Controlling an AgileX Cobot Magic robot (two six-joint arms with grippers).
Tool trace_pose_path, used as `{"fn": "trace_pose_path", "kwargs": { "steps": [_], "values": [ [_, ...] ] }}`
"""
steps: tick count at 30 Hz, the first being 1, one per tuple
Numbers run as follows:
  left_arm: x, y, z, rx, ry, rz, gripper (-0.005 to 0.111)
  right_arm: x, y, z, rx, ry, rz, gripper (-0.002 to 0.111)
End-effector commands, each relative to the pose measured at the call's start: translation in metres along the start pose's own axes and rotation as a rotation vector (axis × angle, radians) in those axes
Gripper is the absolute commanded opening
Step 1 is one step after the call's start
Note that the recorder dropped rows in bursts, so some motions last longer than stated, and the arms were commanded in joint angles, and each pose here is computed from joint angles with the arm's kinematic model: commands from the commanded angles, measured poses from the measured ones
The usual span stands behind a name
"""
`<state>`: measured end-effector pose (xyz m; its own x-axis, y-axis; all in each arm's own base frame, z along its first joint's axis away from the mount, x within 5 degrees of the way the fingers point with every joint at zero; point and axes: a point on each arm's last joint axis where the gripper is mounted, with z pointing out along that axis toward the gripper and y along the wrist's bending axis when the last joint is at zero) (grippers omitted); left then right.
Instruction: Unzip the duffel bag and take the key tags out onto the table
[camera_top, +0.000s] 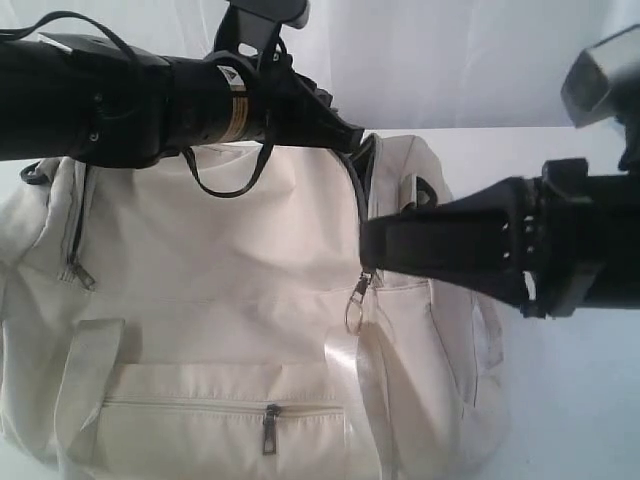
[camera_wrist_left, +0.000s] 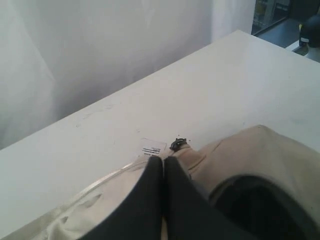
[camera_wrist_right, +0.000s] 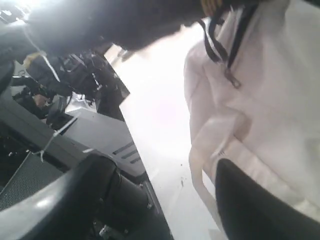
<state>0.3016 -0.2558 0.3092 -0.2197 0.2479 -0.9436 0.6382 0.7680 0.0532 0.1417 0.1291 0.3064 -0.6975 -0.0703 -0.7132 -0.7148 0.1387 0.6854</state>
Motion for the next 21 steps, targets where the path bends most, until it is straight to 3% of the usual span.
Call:
{"fn": "trace_pose_path", "kwargs": {
  "steps": [1, 6, 8, 14, 16, 21],
  "values": [
    [-0.007, 0.001, -0.005, -0.001, -0.023, 0.009, 0.000, -0.014, 0.013, -0.004, 0.027, -0.065, -0.195, 0.067],
    [-0.007, -0.005, -0.005, 0.067, -0.023, 0.010, 0.000, -0.028, -0.014, -0.010, 0.362, -0.130, -0.531, 0.066],
    [-0.007, -0.007, -0.005, 0.091, -0.024, 0.010, 0.000, -0.030, -0.022, -0.011, 0.421, -0.120, -0.598, 0.066],
    [-0.016, -0.011, -0.015, 0.144, -0.054, 0.012, 0.000, -0.030, -0.067, 0.008, 0.484, -0.044, -0.692, 0.066],
    [-0.024, -0.010, -0.024, 0.139, -0.080, 0.013, 0.000, -0.036, -0.078, 0.017, 0.476, -0.091, -0.656, 0.066],
    [-0.031, -0.014, -0.032, 0.179, -0.104, 0.010, 0.000, -0.055, -0.087, 0.045, 0.411, -0.143, -0.674, 0.066]
  ]
}}
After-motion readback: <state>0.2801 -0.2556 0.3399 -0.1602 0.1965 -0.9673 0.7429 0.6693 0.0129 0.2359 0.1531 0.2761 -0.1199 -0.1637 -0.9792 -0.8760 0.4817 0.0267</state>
